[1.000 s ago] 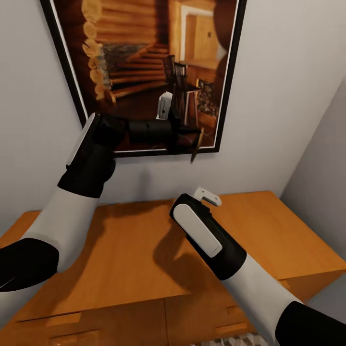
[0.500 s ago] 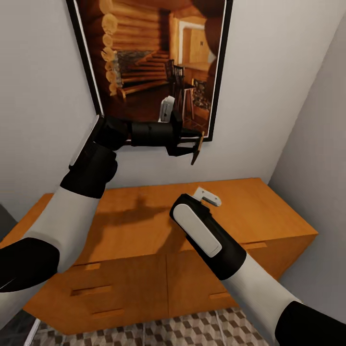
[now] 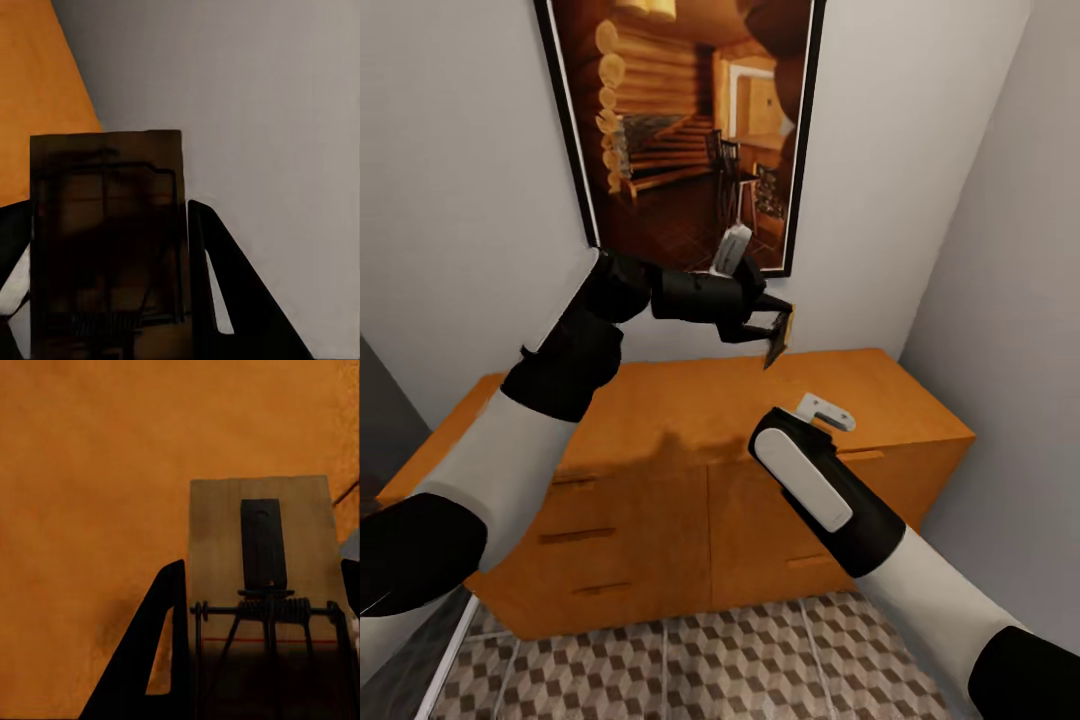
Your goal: Take the four mousetraps from the cabinet in the bathroom and place them on the bathroom floor. Make sure all four end up on the same floor surface, and ensure that at least two of them are either under or directly next to the same bathroom sink.
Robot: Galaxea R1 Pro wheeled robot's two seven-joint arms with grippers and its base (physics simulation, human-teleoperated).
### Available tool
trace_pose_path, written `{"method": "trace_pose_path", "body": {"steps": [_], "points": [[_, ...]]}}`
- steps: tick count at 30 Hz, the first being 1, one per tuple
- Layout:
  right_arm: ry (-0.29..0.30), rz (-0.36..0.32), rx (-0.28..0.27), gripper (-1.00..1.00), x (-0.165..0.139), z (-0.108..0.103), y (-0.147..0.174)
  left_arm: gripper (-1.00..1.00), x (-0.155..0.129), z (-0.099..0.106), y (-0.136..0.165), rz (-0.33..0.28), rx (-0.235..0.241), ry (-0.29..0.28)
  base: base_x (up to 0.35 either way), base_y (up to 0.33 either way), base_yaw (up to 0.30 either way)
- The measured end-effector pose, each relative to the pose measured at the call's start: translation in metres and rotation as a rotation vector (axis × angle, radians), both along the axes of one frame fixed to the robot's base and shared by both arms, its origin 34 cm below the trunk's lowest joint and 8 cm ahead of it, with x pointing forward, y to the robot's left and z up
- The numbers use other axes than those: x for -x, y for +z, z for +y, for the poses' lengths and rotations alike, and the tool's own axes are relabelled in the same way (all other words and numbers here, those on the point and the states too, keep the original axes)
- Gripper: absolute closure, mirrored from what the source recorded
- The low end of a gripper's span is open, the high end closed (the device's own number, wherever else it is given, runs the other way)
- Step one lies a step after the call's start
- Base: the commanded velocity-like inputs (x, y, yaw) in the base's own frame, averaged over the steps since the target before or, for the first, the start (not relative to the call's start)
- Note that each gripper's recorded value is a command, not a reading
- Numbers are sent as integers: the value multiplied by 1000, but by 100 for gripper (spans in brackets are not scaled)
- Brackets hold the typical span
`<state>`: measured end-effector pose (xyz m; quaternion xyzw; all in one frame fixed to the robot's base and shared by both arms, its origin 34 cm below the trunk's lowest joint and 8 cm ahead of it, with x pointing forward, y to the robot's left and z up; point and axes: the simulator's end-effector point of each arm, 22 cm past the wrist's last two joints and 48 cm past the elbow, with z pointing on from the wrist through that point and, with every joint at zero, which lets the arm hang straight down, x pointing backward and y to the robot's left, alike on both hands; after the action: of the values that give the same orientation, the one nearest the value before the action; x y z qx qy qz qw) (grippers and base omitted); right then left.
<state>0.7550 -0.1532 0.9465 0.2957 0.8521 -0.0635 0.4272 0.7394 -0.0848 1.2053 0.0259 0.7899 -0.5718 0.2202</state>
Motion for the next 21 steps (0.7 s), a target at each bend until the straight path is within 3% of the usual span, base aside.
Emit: {"method": "trace_pose_path", "body": {"steps": [4,10,13,16,21], "points": [[-39,4,57,100,-2,-41,-10,100,5,-17,-24,-56,-112,1,-335,0,0],[7,-28,113,100,-15,-96,-29,100,9,-28,-60,-120,-264,3,-335,0,0],[113,-35,127,100,-16,-100,-51,100,4,-27,-84,-186,-381,29,-335,0,0],[210,-42,145,100,-16,-108,-68,100,3,-27,-97,-225,-448,36,-331,0,0],[268,-32,176,100,-11,-136,-85,100,8,-30,-99,-265,-479,30,-295,0,0]]}}
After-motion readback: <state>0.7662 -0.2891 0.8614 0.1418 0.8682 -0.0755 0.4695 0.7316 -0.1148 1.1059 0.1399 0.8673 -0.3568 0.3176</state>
